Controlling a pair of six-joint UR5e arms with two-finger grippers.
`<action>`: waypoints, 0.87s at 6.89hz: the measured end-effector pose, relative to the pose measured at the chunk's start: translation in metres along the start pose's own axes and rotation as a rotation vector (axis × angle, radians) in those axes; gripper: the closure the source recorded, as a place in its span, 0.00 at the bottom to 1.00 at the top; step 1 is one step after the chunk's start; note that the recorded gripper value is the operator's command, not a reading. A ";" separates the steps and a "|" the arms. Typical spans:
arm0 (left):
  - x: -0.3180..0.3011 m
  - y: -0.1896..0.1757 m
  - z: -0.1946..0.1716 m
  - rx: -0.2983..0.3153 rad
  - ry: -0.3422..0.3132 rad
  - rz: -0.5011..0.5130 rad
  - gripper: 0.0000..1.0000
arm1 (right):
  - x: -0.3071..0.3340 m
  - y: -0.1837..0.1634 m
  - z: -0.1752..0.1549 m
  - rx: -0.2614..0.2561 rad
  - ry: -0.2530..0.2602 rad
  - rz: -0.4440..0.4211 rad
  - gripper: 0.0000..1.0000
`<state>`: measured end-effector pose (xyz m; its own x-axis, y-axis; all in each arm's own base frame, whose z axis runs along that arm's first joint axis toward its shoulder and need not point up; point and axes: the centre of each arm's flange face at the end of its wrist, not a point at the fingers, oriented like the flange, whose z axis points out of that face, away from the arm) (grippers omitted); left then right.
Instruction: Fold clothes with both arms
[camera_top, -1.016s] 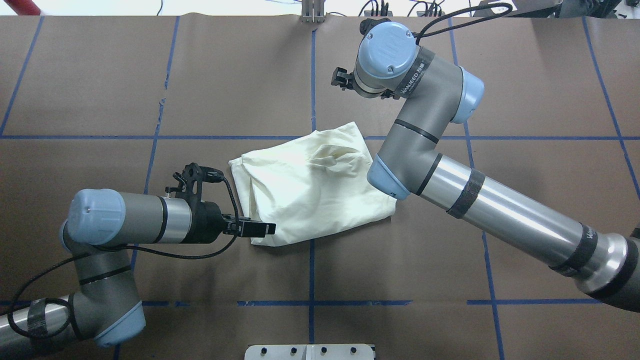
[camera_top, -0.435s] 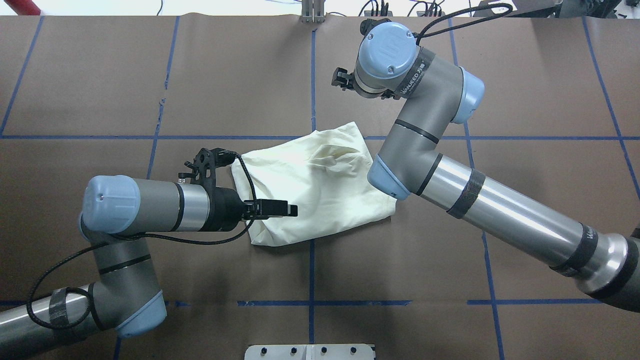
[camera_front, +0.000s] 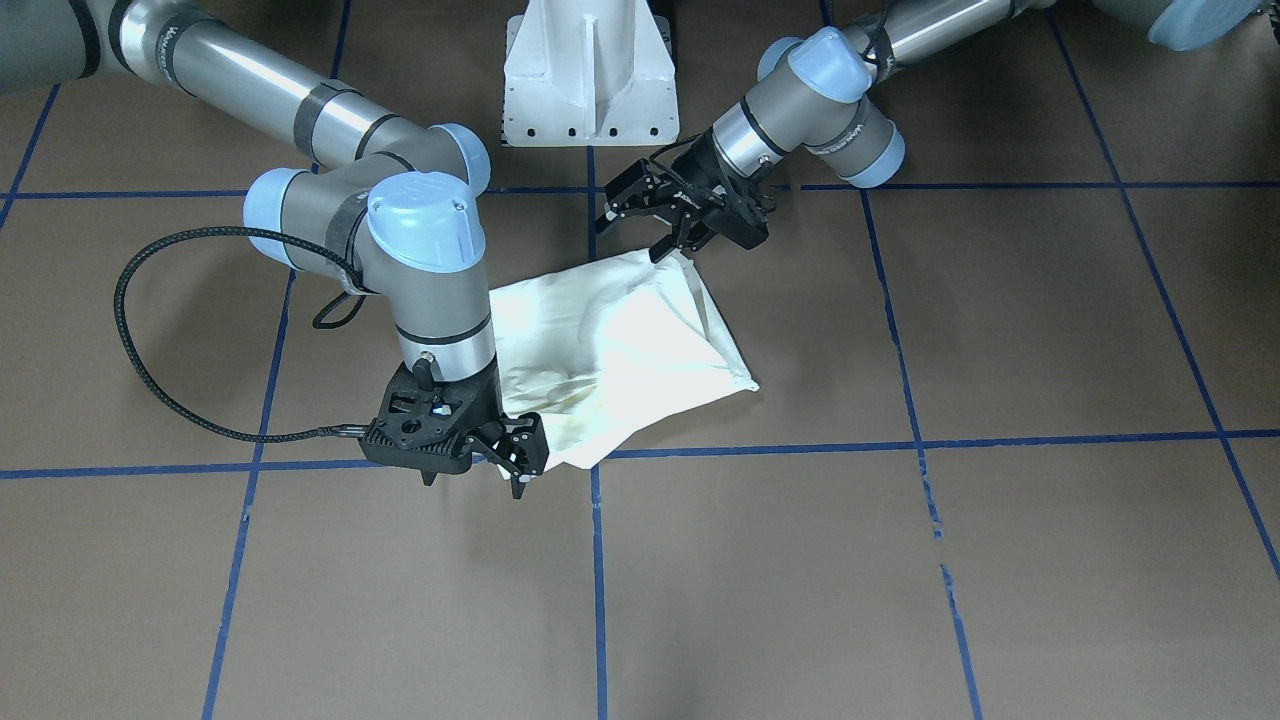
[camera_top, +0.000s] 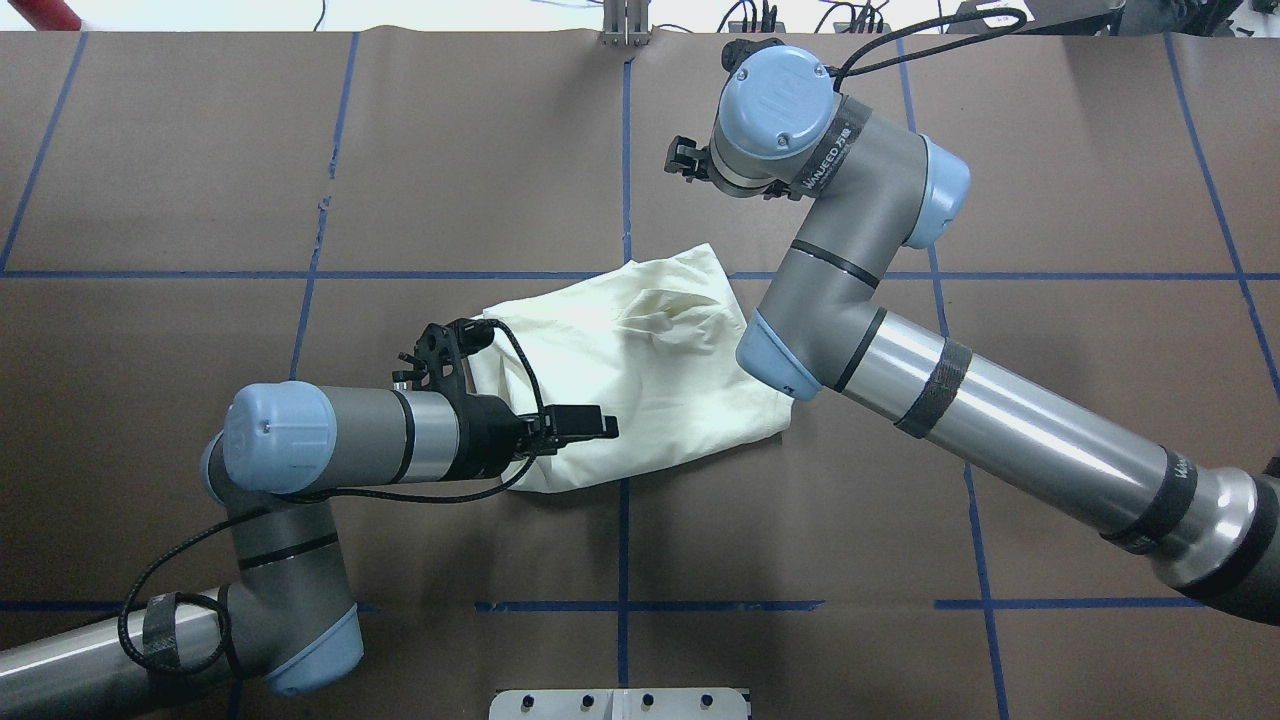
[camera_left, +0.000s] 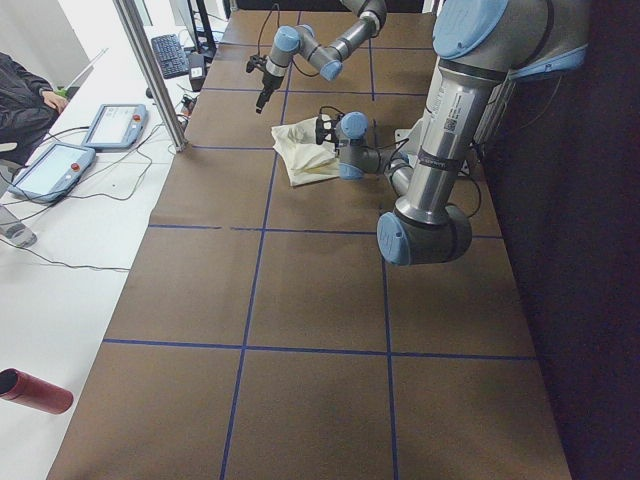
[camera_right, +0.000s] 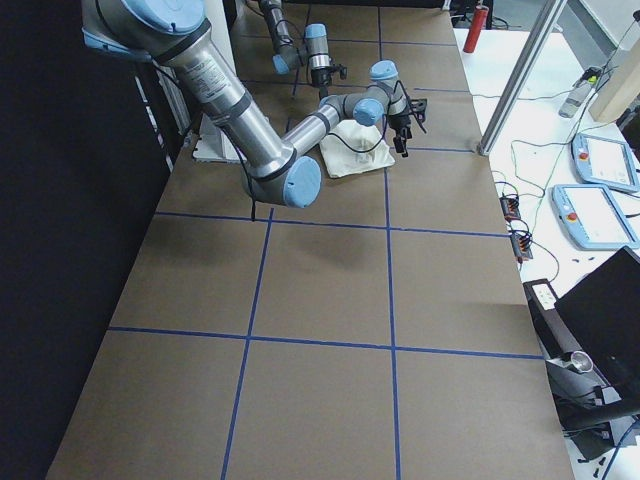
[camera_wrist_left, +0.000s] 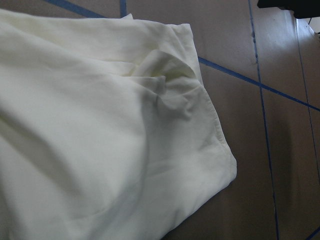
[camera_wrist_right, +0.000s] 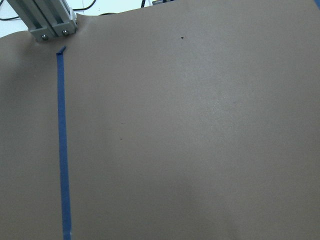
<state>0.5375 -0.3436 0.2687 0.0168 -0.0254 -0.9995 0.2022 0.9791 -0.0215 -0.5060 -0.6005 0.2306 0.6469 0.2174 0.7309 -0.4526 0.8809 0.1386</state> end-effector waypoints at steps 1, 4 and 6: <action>-0.007 0.005 0.007 0.003 -0.014 -0.010 0.00 | 0.000 0.000 0.000 0.000 0.000 -0.001 0.00; -0.029 0.005 0.023 0.030 -0.058 -0.020 0.00 | 0.000 0.000 0.000 0.000 0.000 -0.001 0.00; -0.036 0.005 0.025 0.035 -0.070 -0.022 0.00 | 0.000 0.000 0.000 0.000 0.000 -0.001 0.00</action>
<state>0.5627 -0.3427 0.3051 0.0800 -0.0620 -0.9949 0.2373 0.9706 -0.0414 -0.5060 -0.6005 0.2308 0.6476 0.2165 0.7306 -0.4518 0.8812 0.1394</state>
